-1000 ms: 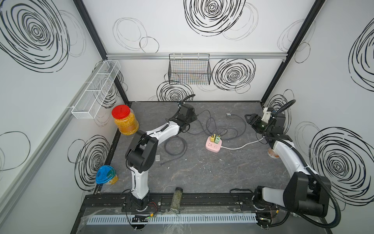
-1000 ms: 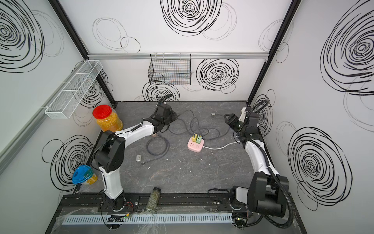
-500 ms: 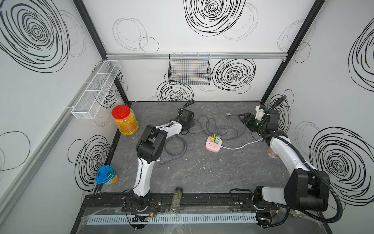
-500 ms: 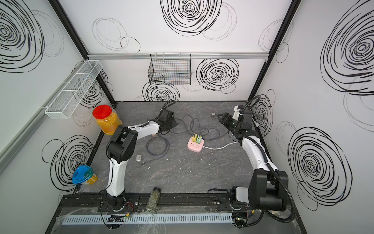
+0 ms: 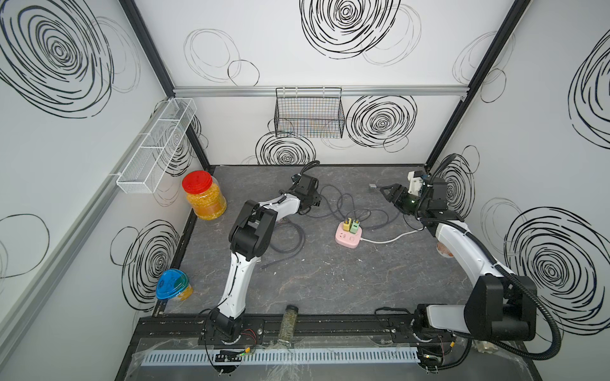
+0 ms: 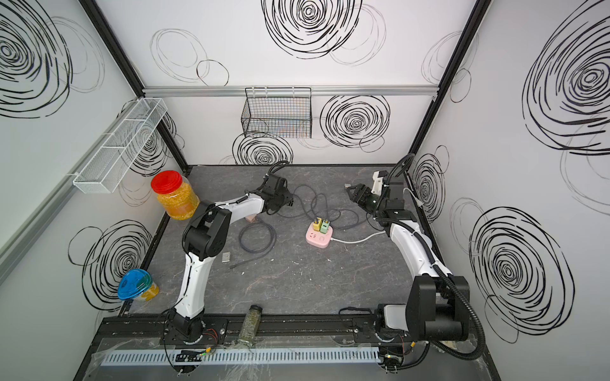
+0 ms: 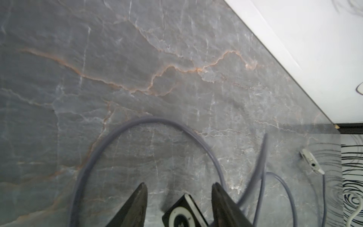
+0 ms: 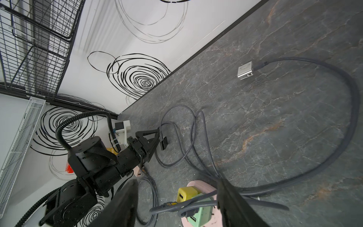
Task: Charge mp3
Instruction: Place the MP3 player at the center of the board.
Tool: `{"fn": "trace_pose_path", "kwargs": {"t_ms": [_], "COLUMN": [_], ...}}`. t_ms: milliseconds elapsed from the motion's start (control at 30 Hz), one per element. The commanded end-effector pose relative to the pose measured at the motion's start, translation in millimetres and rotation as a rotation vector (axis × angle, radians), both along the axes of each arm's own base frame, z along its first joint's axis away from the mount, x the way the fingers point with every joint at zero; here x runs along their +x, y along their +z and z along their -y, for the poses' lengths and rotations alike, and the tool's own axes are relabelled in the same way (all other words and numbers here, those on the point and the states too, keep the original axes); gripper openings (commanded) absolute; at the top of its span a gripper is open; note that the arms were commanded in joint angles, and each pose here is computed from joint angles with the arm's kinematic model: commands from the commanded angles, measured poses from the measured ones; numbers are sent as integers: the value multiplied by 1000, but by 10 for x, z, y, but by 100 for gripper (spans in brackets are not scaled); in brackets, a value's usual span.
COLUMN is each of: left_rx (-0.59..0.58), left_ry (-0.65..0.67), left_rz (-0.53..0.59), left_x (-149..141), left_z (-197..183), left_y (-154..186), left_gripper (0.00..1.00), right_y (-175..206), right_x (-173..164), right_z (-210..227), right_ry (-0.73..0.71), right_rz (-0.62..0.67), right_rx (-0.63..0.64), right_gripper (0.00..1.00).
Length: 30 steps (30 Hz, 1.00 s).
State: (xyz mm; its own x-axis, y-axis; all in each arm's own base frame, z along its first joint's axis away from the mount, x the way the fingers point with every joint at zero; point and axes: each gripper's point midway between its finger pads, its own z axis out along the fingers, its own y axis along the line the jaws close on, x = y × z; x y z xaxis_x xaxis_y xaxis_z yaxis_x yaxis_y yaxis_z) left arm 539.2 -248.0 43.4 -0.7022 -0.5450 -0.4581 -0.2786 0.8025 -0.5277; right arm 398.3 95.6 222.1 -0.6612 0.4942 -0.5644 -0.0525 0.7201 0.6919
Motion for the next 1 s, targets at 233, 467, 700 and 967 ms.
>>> {"fn": "trace_pose_path", "kwargs": {"t_ms": [233,467,700,967], "left_rx": [37,312,317,284], "left_ry": [19,105,126,189], "left_rz": [138,61,4,-103], "left_x": [-24,-560,-796,-946], "left_z": [-648,-1440,-1562,-1517], "left_y": [933,1030,685,265], "left_gripper": [60,66,72,75], "right_y": [203,290,241,122], "right_x": [-28,-59,-135,-209], "right_z": [-222,-487,-972,-1429], "right_ry": [66,121,220,317], "right_rz": [30,53,56,38], "right_rx": [-20,-29,-62,-62], "right_gripper": [67,67,66,64]}}
